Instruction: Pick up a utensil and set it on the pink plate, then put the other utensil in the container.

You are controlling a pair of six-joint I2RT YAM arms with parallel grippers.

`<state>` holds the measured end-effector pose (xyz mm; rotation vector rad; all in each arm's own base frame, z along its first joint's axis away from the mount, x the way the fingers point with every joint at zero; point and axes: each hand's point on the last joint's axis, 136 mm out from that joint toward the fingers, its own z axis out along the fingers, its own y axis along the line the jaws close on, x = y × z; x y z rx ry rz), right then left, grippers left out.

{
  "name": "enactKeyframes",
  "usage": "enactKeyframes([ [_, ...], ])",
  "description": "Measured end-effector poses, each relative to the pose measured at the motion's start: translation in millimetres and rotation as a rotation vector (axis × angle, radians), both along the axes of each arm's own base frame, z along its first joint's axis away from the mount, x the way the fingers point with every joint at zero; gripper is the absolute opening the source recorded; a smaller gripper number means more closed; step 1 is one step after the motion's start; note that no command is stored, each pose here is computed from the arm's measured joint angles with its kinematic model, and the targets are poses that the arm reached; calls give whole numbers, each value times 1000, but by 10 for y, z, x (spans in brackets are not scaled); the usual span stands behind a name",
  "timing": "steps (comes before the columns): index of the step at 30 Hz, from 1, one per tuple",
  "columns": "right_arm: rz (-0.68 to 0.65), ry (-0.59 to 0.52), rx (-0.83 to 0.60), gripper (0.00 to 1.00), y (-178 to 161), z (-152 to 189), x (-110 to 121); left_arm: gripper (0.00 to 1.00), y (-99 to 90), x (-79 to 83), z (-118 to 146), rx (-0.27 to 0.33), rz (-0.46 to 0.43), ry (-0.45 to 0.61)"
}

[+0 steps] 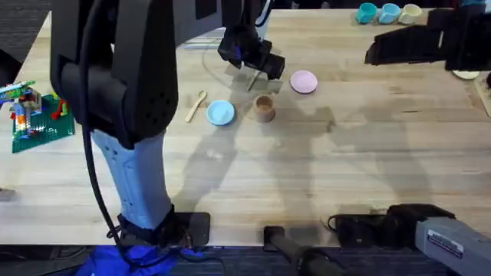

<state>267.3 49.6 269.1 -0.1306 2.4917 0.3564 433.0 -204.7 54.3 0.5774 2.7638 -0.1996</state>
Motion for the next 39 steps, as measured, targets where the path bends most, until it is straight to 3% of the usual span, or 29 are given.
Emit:
enactKeyframes([
  [20,0,59,0,997,0,-79,-118,964,-14,63,-126,7,2,-2],
  [23,0,60,0,996,0,-80,-118,885,-15,63,-128,7,2,-2],
  [25,0,59,0,997,0,-79,-118,718,-16,64,-125,6,1,-2],
  [27,0,59,0,997,0,-80,-118,636,-15,64,-126,7,1,-2],
  [32,0,59,0,997,0,-80,-118,591,-13,60,-127,7,1,-1],
  [35,0,60,0,997,0,-80,-117,508,-4,39,-136,11,1,9],
  [39,0,60,0,997,0,-80,-118,493,10,11,-146,21,-12,18],
])
